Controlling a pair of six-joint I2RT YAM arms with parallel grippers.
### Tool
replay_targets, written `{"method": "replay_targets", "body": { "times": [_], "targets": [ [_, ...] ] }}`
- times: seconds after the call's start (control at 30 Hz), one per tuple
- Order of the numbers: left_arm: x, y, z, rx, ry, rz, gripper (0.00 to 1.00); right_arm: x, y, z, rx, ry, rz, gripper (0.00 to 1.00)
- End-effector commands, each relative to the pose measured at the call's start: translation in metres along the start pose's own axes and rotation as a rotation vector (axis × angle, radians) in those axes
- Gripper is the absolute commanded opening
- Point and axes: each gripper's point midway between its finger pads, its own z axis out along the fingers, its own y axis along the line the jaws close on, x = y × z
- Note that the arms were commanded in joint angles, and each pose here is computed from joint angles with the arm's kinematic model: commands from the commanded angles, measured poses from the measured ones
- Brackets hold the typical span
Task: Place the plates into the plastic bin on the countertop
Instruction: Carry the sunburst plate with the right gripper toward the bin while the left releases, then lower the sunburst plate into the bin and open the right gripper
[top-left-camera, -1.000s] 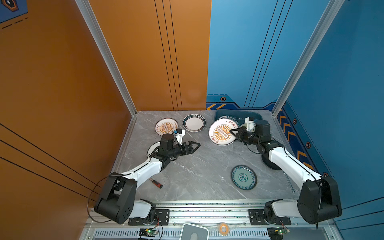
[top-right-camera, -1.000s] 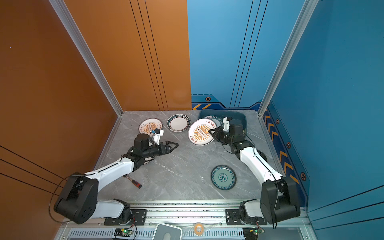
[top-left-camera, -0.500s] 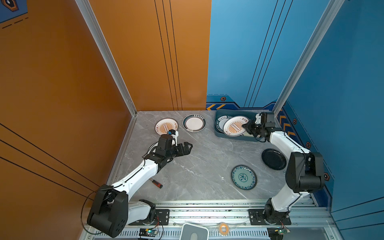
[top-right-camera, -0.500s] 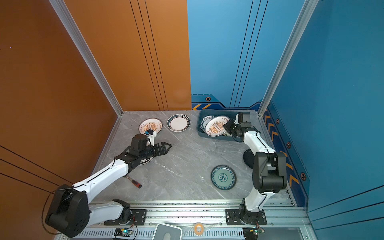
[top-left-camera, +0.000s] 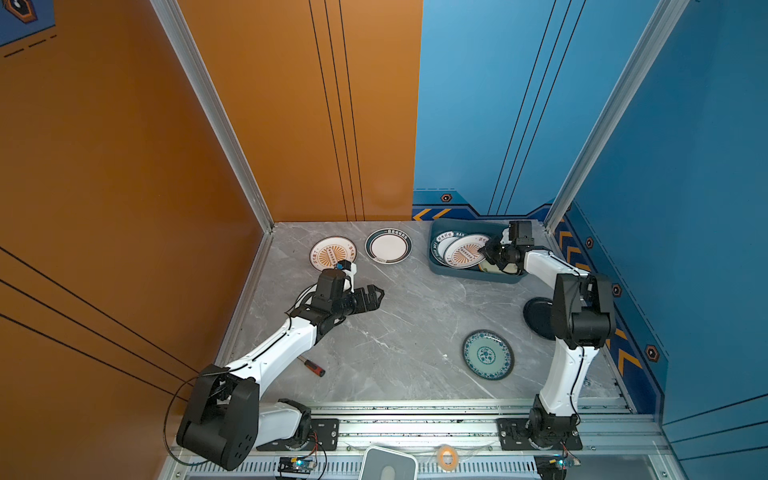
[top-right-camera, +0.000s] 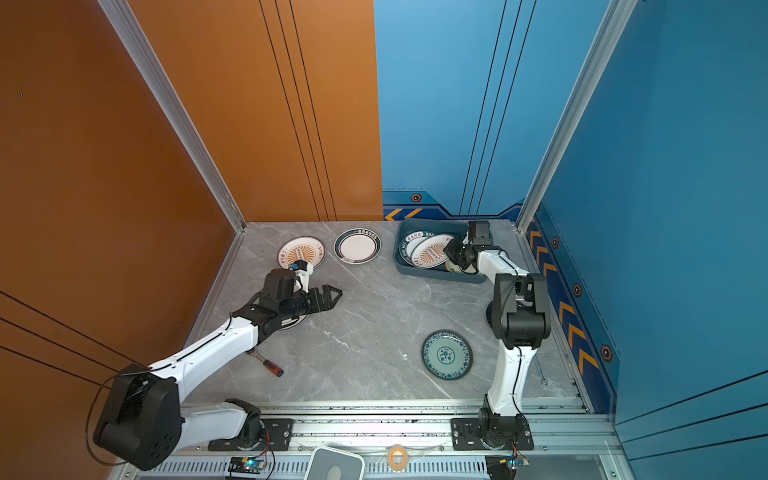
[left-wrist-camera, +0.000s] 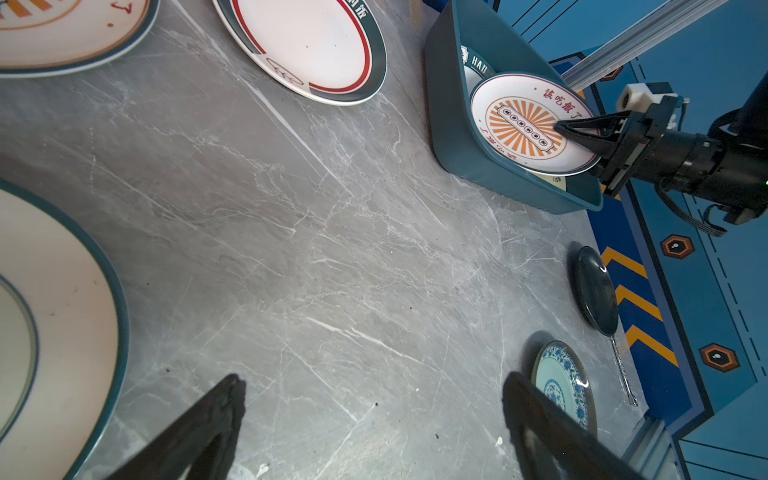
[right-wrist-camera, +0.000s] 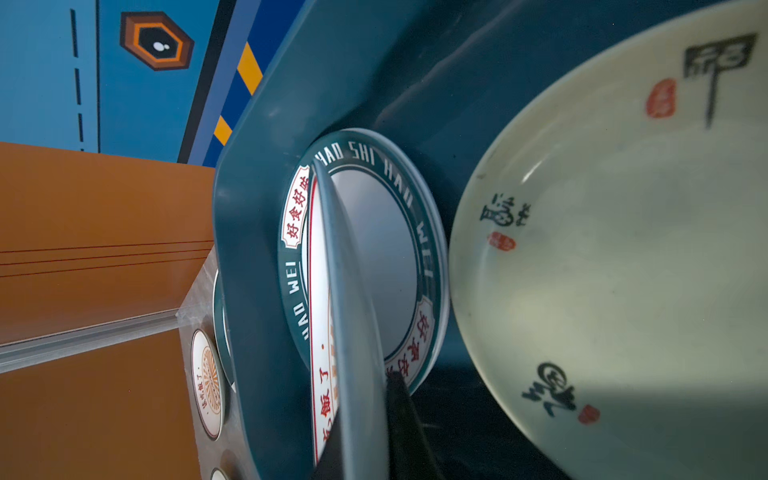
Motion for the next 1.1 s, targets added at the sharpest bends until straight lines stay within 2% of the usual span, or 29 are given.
{"method": "replay_targets", "body": {
  "times": [0.0, 0.27, 0.6, 0.83, 1.07],
  "targets": [
    [-0.009, -0.004, 0.000, 0.013, -0.007, 0.012, 0.98, -0.013, 0.008, 0.005, -0.019, -0.032, 0.003, 0.00],
    [-0.010, -0.005, 0.000, 0.030, -0.008, 0.005, 0.98, -0.010, -0.007, 0.024, 0.006, -0.011, 0.040, 0.04],
    [-0.010, -0.008, 0.000, 0.045, -0.006, 0.003, 0.98, -0.010, -0.016, 0.041, 0.035, -0.005, 0.057, 0.19],
    [-0.009, -0.007, 0.000, 0.044, -0.003, 0.003, 0.98, -0.007, -0.015, 0.053, 0.067, 0.011, 0.035, 0.25],
    [-0.008, -0.007, -0.001, 0.043, -0.003, 0.008, 0.98, -0.002, -0.008, 0.052, 0.133, 0.022, -0.051, 0.40]
  ]
}}
